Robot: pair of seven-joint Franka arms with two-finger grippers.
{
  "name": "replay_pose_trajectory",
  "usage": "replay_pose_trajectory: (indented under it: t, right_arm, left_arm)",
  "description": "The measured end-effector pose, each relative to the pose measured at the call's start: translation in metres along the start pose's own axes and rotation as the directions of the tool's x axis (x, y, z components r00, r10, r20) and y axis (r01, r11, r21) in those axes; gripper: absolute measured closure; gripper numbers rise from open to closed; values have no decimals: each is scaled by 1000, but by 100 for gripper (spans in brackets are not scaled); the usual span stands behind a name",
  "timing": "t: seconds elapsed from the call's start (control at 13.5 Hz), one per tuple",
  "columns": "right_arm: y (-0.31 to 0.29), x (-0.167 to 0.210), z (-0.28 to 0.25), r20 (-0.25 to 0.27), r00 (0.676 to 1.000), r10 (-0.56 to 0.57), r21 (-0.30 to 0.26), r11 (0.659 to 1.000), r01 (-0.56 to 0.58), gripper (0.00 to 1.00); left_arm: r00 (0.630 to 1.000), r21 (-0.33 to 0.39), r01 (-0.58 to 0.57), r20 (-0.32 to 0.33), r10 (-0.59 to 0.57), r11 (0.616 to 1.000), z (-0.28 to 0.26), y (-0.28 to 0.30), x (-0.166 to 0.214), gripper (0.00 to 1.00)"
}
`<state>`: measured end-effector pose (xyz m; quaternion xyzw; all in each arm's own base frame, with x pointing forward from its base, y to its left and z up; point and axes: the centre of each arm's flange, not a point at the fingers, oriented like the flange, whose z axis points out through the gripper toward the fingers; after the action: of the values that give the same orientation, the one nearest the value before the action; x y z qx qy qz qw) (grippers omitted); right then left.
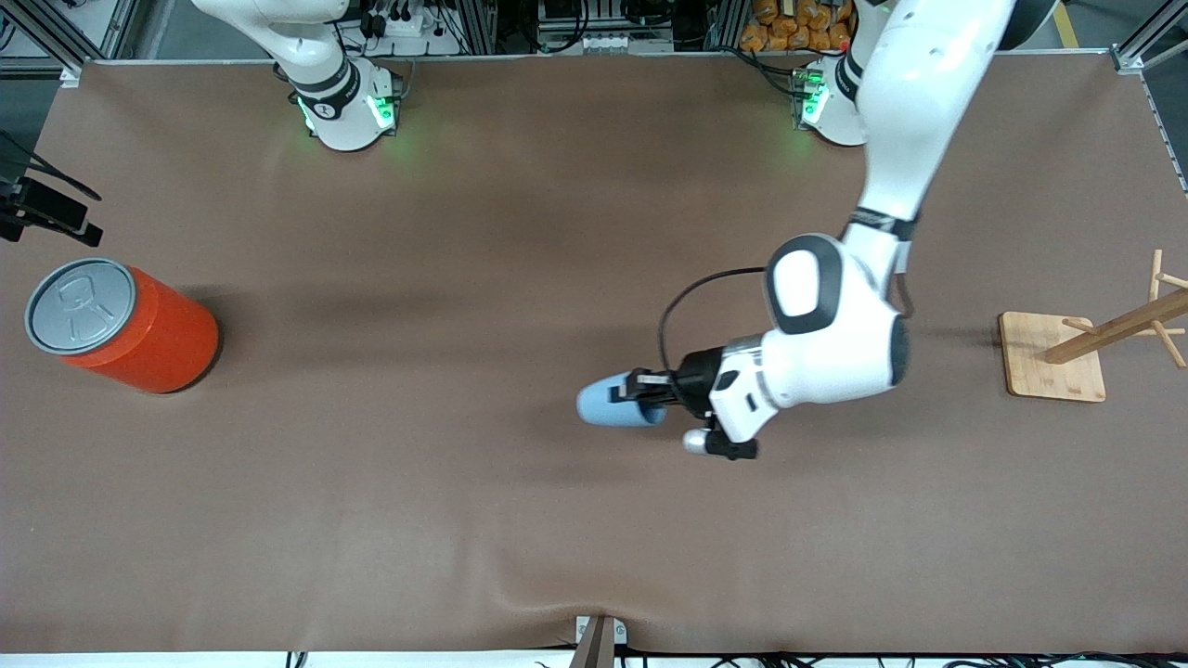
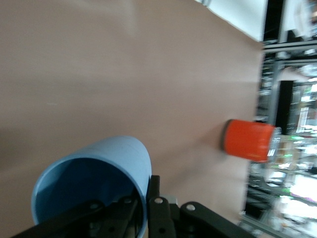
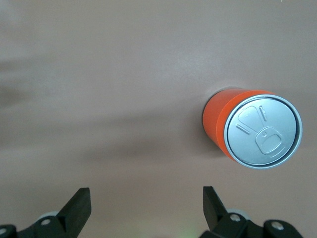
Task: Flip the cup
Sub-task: 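Lift the blue cup with the left gripper and rotate it upright, then lower the blue cup upright onto the table with the left gripper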
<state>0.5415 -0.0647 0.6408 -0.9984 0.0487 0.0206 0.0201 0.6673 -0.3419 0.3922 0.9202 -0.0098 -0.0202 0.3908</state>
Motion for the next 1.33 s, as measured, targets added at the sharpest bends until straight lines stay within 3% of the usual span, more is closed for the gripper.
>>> replay_pose_trajectory:
  t: [0.15, 0.3, 0.67, 0.89, 1.33]
  right_arm:
    - [0, 0, 0, 1, 1000, 0, 0, 1000, 0, 0]
    - [0, 0, 0, 2, 1000, 0, 0, 1000, 0, 0]
    - [0, -1, 0, 5, 1000, -1, 0, 1000, 1, 0]
    - [0, -1, 0, 5, 1000, 1, 0, 1000, -1, 0]
    - [10, -2, 1, 12, 1000, 19, 1, 1000, -19, 0]
  left_arm:
    - [998, 178, -61, 15, 59, 982, -51, -13, -3, 94]
    - [995, 364, -100, 19, 100, 926, -88, -36, -12, 94]
    - [995, 624, -97, 42, 91, 776, -136, -105, -51, 94]
    - [995, 709, -83, 21, 96, 700, -116, -140, -76, 94]
    - [1000, 740, -25, 29, 5, 672, -100, -219, -97, 94]
